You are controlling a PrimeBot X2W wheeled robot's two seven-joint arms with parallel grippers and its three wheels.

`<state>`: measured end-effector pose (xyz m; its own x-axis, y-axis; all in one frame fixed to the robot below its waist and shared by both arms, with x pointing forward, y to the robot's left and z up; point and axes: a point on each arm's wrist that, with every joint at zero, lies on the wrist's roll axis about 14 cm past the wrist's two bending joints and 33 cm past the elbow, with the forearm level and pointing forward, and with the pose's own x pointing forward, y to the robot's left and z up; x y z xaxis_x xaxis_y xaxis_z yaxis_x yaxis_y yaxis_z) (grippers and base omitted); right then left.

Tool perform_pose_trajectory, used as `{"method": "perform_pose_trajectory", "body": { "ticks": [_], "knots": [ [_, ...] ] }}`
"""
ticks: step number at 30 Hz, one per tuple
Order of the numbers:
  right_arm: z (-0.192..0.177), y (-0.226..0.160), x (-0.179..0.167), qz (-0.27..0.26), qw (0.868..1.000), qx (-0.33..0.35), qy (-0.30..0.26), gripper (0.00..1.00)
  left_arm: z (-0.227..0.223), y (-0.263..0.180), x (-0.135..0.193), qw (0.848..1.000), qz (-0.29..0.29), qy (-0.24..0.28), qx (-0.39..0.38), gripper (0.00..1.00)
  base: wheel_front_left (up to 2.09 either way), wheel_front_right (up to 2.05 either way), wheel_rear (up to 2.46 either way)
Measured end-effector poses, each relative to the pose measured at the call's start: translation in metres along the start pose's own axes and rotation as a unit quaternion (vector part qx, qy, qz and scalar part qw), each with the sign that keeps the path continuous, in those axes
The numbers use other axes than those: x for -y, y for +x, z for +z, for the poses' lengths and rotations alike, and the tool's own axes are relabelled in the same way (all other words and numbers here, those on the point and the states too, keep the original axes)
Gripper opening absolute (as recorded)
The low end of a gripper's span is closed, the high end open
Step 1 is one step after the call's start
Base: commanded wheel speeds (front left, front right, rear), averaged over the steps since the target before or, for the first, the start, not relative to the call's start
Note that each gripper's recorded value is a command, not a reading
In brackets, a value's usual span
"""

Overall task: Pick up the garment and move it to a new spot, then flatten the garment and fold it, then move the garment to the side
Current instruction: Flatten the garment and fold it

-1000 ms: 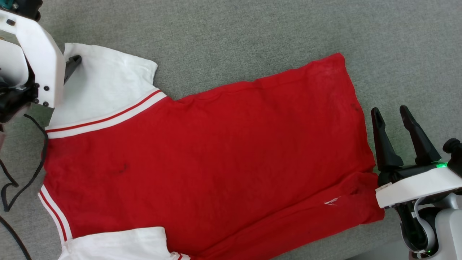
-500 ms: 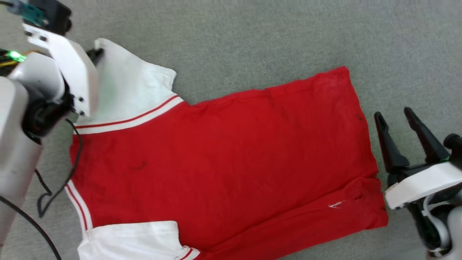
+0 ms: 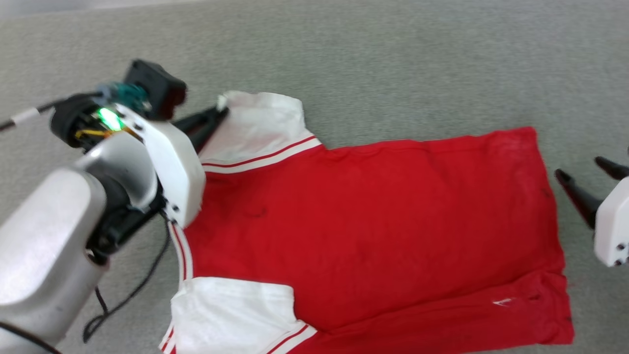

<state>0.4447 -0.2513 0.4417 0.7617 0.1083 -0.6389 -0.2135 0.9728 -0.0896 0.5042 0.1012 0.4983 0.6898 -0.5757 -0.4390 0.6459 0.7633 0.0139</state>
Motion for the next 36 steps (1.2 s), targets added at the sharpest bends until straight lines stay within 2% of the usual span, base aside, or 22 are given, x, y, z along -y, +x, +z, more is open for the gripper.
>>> {"method": "perform_pose_trajectory", "body": {
  "ticks": [9, 15, 26, 27, 28, 29, 36],
  "knots": [
    [0.01, 0.046, 0.0, 0.014, 0.994, -0.106, -0.028, 1.0, -0.011, -0.029, 0.019, 1.0, -0.004, -0.003, 0.013, 0.0, 0.0, 0.0, 0.0],
    [-0.012, 0.077, -0.01, 0.02, 0.985, -0.166, -0.04, 1.0, -0.016, -0.038, 0.028, 0.999, -0.002, -0.022, 0.029, 0.0, 0.0, 0.0, 0.0],
    [-0.026, 0.103, -0.031, 0.047, 0.981, -0.177, -0.062, 1.0, -0.045, -0.049, 0.03, 0.999, 0.016, -0.044, 0.006, 0.0, 0.0, 0.0, 0.0],
    [-0.025, 0.102, -0.032, 0.051, 0.981, -0.176, -0.06, 0.59, -0.046, -0.05, 0.031, 0.999, 0.016, -0.046, 0.007, 0.0, 0.0, 0.0, 0.0],
    [-0.025, 0.101, -0.033, 0.054, 0.982, -0.175, -0.057, 0.23, -0.046, -0.051, 0.031, 0.999, 0.017, -0.046, 0.007, 0.0, 0.0, 0.0, 0.0],
    [-0.024, 0.1, -0.034, 0.056, 0.982, -0.172, -0.055, 0.0, -0.046, -0.052, 0.032, 0.999, 0.018, -0.048, 0.009, 0.0, 0.0, 0.0, 0.0],
    [-0.017, 0.084, -0.037, 0.065, 0.99, -0.128, -0.002, 0.0, -0.043, -0.066, 0.029, 0.997, 0.046, -0.063, 0.03, 0.0, 0.0, 0.0, 0.0]
  ]
}}
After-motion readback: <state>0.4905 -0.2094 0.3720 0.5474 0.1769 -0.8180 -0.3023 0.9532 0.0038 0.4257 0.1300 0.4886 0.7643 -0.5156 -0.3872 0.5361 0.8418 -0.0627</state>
